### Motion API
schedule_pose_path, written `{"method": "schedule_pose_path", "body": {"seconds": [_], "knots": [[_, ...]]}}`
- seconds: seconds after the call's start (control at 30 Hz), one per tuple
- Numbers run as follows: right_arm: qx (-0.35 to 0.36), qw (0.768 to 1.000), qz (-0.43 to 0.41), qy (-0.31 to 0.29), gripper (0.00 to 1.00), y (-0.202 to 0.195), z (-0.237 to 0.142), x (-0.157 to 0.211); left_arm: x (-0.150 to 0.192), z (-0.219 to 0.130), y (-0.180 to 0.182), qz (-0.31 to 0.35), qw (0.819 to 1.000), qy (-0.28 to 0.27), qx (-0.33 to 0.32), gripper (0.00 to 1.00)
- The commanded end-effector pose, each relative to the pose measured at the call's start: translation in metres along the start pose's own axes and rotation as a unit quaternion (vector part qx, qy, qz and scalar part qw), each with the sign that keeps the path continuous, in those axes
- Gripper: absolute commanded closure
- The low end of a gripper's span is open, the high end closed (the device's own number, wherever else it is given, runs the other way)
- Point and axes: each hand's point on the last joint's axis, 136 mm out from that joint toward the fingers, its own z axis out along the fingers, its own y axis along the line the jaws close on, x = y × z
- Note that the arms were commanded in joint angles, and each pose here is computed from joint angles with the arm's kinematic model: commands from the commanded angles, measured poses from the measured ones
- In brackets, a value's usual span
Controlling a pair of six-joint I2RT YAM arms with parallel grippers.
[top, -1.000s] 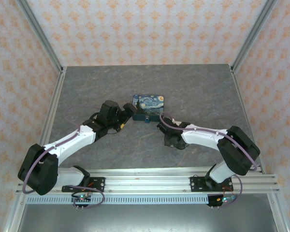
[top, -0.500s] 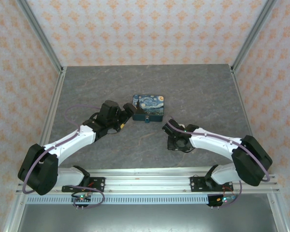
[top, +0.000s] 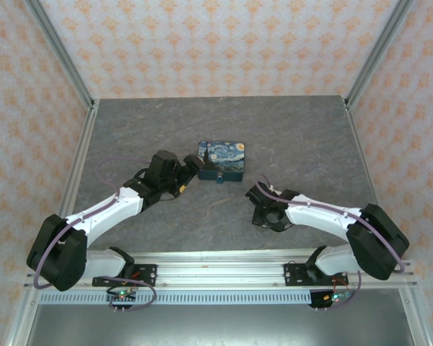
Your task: Unlock the padlock with the key
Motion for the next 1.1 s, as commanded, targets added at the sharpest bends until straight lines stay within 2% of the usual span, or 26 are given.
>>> {"method": "schedule_pose_path", "body": {"seconds": [0.0, 0.17, 0.43, 0.8, 0.97, 1.0, 1.07], "knots": [[-0.015, 0.999, 0.030, 0.000, 0.56, 0.003, 0.003, 0.000, 0.001, 0.002, 0.010, 0.008, 1.000, -0.006, -0.019, 0.00], [-0.027, 0.999, 0.032, 0.011, 0.61, 0.013, 0.012, 0.002, 0.002, 0.003, 0.011, 0.006, 1.000, -0.004, -0.019, 0.00], [-0.043, 0.999, 0.001, 0.008, 1.00, 0.040, 0.018, -0.015, 0.002, 0.002, 0.011, 0.008, 1.000, -0.004, -0.021, 0.00], [-0.106, 0.994, 0.014, -0.019, 1.00, 0.062, 0.000, -0.042, 0.001, 0.001, 0.009, 0.009, 1.000, -0.005, -0.020, 0.00], [-0.109, 0.993, 0.038, -0.037, 1.00, 0.051, -0.012, -0.042, 0.001, 0.002, 0.008, 0.009, 1.000, -0.003, -0.020, 0.00], [-0.110, 0.992, 0.038, -0.038, 0.93, 0.049, -0.013, -0.041, 0.001, 0.003, 0.008, 0.009, 1.000, -0.003, -0.020, 0.00], [-0.114, 0.992, 0.038, -0.041, 0.56, 0.046, -0.015, -0.039, 0.001, 0.003, 0.007, 0.009, 1.000, -0.002, -0.018, 0.00]]}}
